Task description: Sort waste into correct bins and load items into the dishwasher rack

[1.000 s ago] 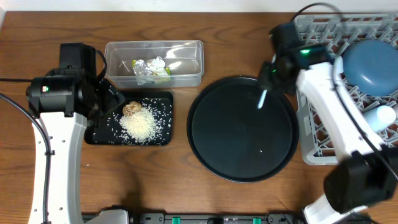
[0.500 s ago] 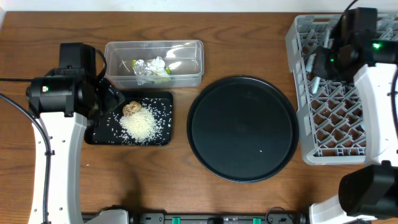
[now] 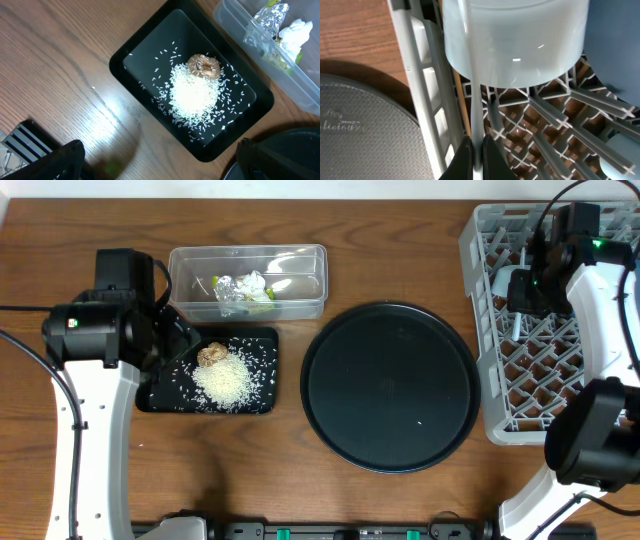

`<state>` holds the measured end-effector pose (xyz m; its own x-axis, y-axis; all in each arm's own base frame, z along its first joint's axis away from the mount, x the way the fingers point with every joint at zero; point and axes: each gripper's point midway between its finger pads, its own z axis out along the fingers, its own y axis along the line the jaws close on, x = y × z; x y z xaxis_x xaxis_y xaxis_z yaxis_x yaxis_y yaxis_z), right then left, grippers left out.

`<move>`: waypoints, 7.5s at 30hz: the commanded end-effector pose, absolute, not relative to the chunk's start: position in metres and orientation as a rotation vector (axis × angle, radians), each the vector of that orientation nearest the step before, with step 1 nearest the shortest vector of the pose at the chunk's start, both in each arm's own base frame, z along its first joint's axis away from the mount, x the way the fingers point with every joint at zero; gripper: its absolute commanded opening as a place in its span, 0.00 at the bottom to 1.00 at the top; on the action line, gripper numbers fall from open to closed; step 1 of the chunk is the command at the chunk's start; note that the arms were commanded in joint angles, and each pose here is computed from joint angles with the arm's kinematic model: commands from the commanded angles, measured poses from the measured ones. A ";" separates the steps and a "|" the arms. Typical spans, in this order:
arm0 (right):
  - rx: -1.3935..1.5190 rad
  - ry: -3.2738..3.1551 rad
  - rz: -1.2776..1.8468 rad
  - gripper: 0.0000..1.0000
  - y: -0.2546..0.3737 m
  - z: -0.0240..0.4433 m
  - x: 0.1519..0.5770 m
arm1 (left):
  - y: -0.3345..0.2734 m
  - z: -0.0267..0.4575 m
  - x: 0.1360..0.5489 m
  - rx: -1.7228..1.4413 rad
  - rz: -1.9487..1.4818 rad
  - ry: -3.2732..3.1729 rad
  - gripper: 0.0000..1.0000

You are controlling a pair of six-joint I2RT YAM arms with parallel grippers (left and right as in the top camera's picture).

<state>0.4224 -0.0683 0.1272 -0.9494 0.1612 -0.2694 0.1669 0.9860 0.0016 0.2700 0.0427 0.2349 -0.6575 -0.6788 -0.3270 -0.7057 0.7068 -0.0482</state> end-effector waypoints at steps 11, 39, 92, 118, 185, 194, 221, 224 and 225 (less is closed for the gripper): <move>0.167 2.852 -0.044 0.26 -0.058 0.134 0.425 | 0.046 0.237 0.273 -1.096 0.131 2.571 0.98; -0.134 2.969 0.451 0.42 0.084 0.267 0.295 | 0.046 0.237 0.273 -1.096 0.131 2.571 0.98; -0.528 2.288 0.540 0.99 0.164 0.225 0.262 | 0.046 0.237 0.273 -1.096 0.131 2.571 0.98; -0.558 1.397 0.403 0.99 0.109 0.222 0.213 | 0.046 0.237 0.273 -1.096 0.131 2.571 0.98; -0.426 1.565 0.307 0.99 0.084 0.164 0.228 | 0.044 0.237 0.273 -1.086 0.129 2.575 0.98; -0.426 1.565 0.307 0.99 0.084 0.164 0.228 | 0.044 0.245 0.269 -1.079 0.111 2.545 0.98; -0.427 1.565 0.307 0.99 0.084 0.164 0.228 | 0.004 0.163 0.223 -0.229 -0.107 2.172 0.98; -0.427 1.565 0.307 0.99 0.084 0.164 0.228 | 0.001 0.164 0.237 -0.200 -0.135 2.019 0.98; -0.426 1.565 0.307 0.99 0.084 0.164 0.228 | 0.000 0.164 0.240 -0.189 -0.148 1.981 0.98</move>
<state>0.2286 0.0838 0.1646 -0.0143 -0.0680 -0.9976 -0.4475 0.8926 -0.0545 0.2376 0.0123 0.1726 -0.4154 -0.2957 -0.8602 -0.1791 0.9538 -0.2414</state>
